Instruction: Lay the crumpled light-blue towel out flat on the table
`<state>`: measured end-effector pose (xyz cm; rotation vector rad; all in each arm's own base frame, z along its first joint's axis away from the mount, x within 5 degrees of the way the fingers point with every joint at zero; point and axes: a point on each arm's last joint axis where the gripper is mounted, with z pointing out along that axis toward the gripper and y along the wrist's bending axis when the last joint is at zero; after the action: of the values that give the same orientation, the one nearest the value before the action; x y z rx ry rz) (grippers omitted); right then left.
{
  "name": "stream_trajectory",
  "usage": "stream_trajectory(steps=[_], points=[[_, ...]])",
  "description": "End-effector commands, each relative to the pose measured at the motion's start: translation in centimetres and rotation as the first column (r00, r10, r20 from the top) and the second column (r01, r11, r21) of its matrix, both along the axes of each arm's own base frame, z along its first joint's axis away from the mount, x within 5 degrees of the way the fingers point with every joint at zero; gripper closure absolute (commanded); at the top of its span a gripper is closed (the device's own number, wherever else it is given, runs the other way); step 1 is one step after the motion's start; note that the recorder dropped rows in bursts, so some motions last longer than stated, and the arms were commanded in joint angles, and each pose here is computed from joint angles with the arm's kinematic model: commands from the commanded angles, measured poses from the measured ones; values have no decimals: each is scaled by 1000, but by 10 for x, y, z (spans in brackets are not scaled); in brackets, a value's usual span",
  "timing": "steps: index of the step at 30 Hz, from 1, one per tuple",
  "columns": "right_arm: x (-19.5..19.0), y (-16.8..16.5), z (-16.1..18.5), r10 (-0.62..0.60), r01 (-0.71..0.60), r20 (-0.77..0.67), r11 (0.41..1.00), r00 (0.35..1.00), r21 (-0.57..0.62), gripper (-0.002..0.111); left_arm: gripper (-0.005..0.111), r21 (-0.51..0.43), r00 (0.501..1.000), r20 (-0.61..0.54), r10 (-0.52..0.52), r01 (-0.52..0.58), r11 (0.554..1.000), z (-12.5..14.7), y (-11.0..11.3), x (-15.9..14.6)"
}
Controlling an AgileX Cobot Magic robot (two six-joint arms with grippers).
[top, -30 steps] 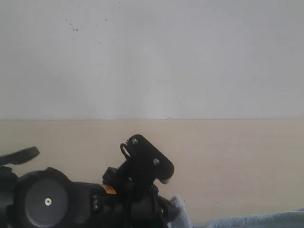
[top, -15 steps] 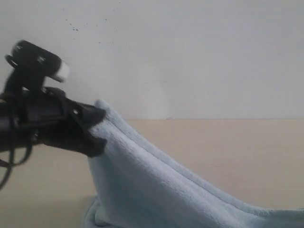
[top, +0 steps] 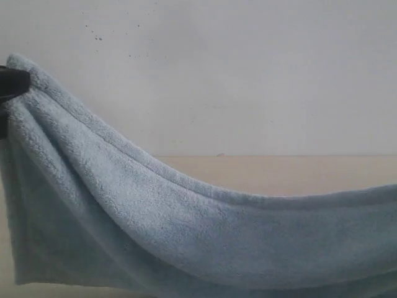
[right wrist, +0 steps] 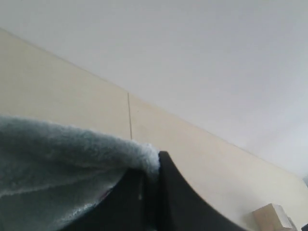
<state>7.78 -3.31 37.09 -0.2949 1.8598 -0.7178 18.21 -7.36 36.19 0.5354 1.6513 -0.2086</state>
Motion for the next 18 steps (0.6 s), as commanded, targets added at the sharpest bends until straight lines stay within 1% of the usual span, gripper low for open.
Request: stream_trajectory(steps=[1,4,6,8,11,12,16,18], points=[[-10,-9,31,-57,57,66,998,996,-2,107,100,19,995,98,17,-19,1000,18,16,-27],[-20,-16,49,-88,86,94,996,992,25,107,100,23,988,149,40,-44,999,27,26,-46],[-27,-20,57,-108,103,110,994,988,48,107,100,36,987,152,44,-50,998,29,30,-57],[-35,-24,63,-121,114,113,991,986,67,107,100,46,991,128,44,-50,998,28,33,-69],[-48,-31,67,-154,143,96,983,983,115,107,100,45,997,51,53,-55,997,23,36,-84],[-52,-31,69,-136,124,96,984,986,124,107,100,56,997,31,64,-66,996,21,38,-88],[-61,-33,68,-99,83,102,985,990,153,107,100,58,991,-21,133,-132,990,17,47,-103],[-62,-31,67,-76,59,91,983,993,172,107,100,61,979,-55,195,-192,980,14,55,-114]])
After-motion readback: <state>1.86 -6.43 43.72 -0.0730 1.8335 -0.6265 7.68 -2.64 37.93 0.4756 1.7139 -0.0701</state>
